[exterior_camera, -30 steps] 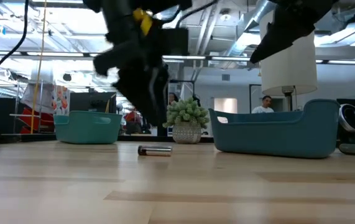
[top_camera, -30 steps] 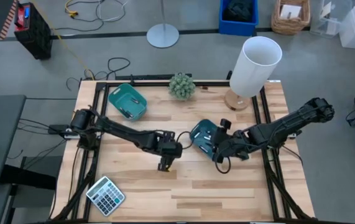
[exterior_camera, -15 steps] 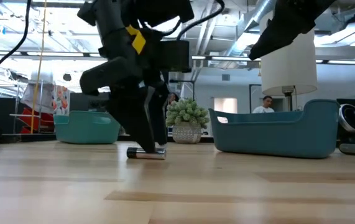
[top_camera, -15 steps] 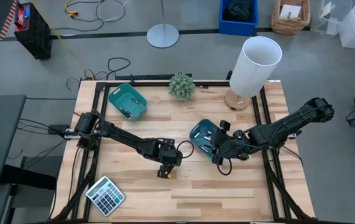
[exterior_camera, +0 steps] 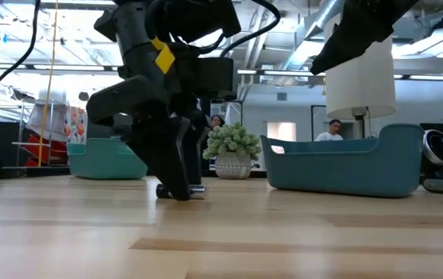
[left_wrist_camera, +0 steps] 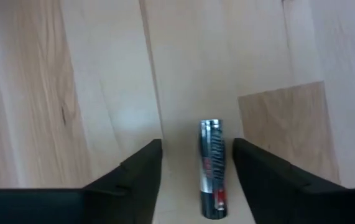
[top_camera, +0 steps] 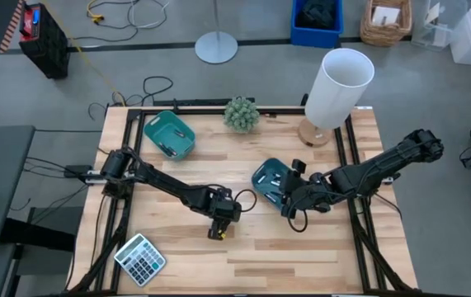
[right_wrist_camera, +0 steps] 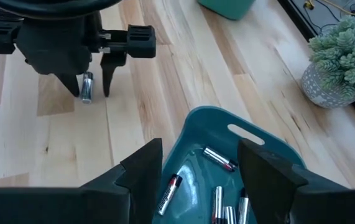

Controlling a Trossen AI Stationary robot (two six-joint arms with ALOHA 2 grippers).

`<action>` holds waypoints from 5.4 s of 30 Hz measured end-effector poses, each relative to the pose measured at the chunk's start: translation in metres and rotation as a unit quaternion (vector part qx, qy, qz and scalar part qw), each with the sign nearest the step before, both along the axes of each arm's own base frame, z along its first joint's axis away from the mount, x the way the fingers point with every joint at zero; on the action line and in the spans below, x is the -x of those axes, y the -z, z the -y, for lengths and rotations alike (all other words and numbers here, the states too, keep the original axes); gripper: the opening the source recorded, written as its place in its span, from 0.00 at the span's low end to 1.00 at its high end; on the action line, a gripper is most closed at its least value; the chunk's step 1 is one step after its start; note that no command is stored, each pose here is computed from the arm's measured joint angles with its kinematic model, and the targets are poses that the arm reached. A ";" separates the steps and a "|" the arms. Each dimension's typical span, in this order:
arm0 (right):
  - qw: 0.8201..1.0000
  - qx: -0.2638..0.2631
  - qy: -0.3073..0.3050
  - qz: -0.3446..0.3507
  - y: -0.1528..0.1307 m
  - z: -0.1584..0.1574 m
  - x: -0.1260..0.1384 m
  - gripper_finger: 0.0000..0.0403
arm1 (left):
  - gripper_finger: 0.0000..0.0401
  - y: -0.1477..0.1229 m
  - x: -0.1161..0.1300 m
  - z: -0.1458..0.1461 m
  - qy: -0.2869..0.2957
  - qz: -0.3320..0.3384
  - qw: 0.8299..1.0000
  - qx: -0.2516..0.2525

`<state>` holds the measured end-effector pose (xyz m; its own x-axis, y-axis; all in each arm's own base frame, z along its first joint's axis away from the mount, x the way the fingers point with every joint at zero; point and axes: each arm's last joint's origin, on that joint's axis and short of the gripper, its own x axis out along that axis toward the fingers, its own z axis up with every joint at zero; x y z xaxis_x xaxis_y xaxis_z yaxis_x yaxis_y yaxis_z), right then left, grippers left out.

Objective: Sort batteries
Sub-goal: Put the silver battery into the blue bin, then put the black battery into the green bin

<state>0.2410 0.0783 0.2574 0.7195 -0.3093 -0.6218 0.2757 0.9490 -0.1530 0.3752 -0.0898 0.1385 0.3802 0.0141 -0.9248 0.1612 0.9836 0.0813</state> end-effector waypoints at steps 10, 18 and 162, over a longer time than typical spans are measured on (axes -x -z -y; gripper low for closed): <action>1.000 -0.001 0.000 0.001 0.000 0.000 0.000 0.55 | 0.14 0.001 0.000 -0.001 0.021 -0.004 1.000 -0.011; 1.000 -0.003 0.000 0.007 -0.001 0.000 -0.001 0.55 | 0.10 0.000 0.000 -0.005 0.027 -0.002 1.000 -0.016; 0.933 -0.164 0.250 -0.198 0.078 0.370 -0.054 0.62 | 0.35 -0.089 0.098 -0.175 -0.131 0.350 0.923 -0.089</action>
<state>0.2950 -0.2920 0.1798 0.2293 -0.2908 -0.9289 0.6800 0.7307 -0.0609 0.2773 0.0854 0.2277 0.8456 0.3184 -0.4285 -0.2337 0.9424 0.2392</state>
